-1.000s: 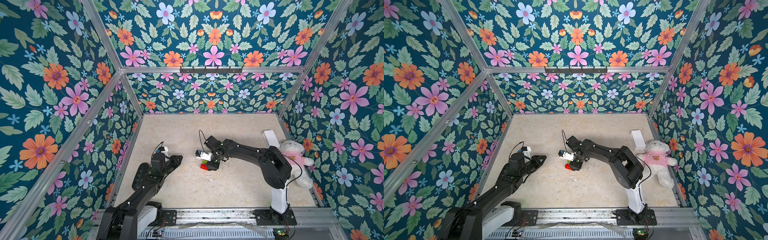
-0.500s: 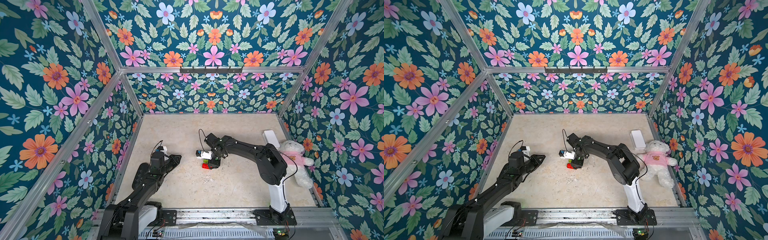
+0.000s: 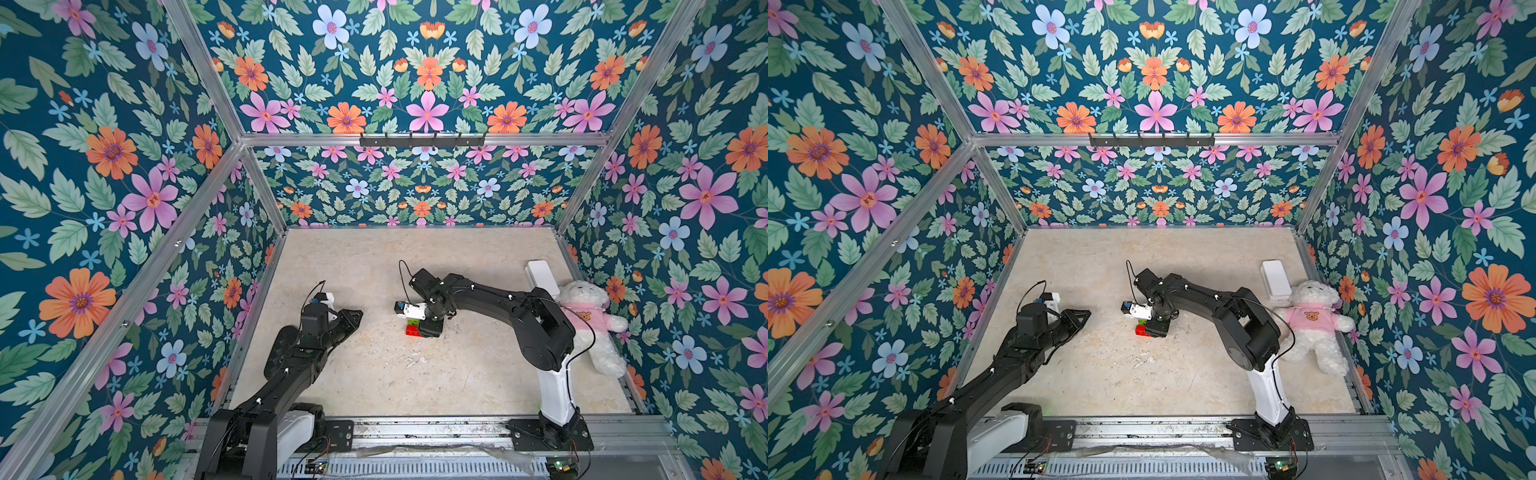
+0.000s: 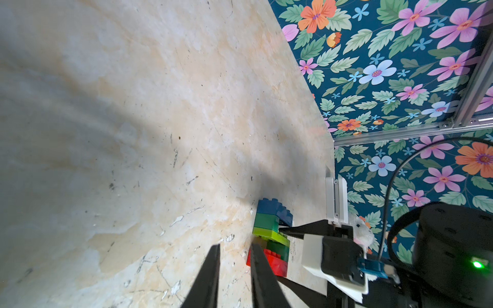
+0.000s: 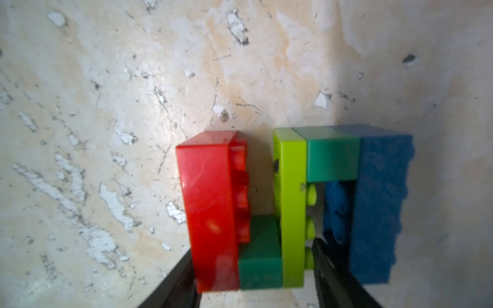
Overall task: Assemble the number 5 with lego
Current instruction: Adjust the lego brick at the center of the board, then reset both arms
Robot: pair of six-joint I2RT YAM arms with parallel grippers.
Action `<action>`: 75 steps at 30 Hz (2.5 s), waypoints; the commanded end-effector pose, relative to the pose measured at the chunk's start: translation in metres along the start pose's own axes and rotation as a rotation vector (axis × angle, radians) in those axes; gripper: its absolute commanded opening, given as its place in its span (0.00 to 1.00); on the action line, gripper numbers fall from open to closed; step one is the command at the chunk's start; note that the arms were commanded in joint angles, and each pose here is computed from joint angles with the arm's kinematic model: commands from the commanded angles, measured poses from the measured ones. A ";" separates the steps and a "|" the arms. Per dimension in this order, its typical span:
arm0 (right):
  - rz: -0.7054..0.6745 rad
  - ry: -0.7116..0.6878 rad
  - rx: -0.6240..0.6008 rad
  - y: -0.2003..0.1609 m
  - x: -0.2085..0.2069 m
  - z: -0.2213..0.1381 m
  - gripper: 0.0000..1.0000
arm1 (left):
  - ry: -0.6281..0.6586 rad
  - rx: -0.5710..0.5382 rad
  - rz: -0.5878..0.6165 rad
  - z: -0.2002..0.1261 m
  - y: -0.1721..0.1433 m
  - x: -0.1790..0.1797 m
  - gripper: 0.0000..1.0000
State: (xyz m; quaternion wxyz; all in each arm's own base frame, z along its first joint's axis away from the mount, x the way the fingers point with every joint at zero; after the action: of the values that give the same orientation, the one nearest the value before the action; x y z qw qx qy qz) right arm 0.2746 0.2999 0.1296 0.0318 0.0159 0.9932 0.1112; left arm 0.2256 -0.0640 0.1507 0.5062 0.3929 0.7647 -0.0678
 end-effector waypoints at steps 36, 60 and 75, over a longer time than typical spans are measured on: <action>0.802 -0.740 -0.874 -0.116 0.053 -0.147 0.77 | 0.274 -0.180 0.331 -0.015 0.049 -0.043 0.76; 1.476 -1.430 -0.737 -0.279 0.012 -0.125 0.99 | 0.623 -0.579 0.726 0.025 0.112 0.012 0.99; 1.185 -1.503 -0.928 -0.292 0.033 -0.088 0.99 | 0.406 -0.718 0.818 0.024 0.084 0.042 0.99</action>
State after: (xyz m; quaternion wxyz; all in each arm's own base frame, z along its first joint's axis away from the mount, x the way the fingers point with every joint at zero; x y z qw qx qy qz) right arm 0.2255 -0.0053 0.1306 0.5480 0.6051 0.4368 0.3778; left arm 0.2851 0.0056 0.1077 0.3770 0.4914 0.6487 0.4422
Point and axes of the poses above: each gripper's point midway between its finger pads, its own z axis out along the fingers, its own x axis along the line the jaws close on, y = z × x, the point moved 10 cm from there along -z, back along the fingers, and after that the axes turned 7 degrees about -z, right-handed, at the moved point
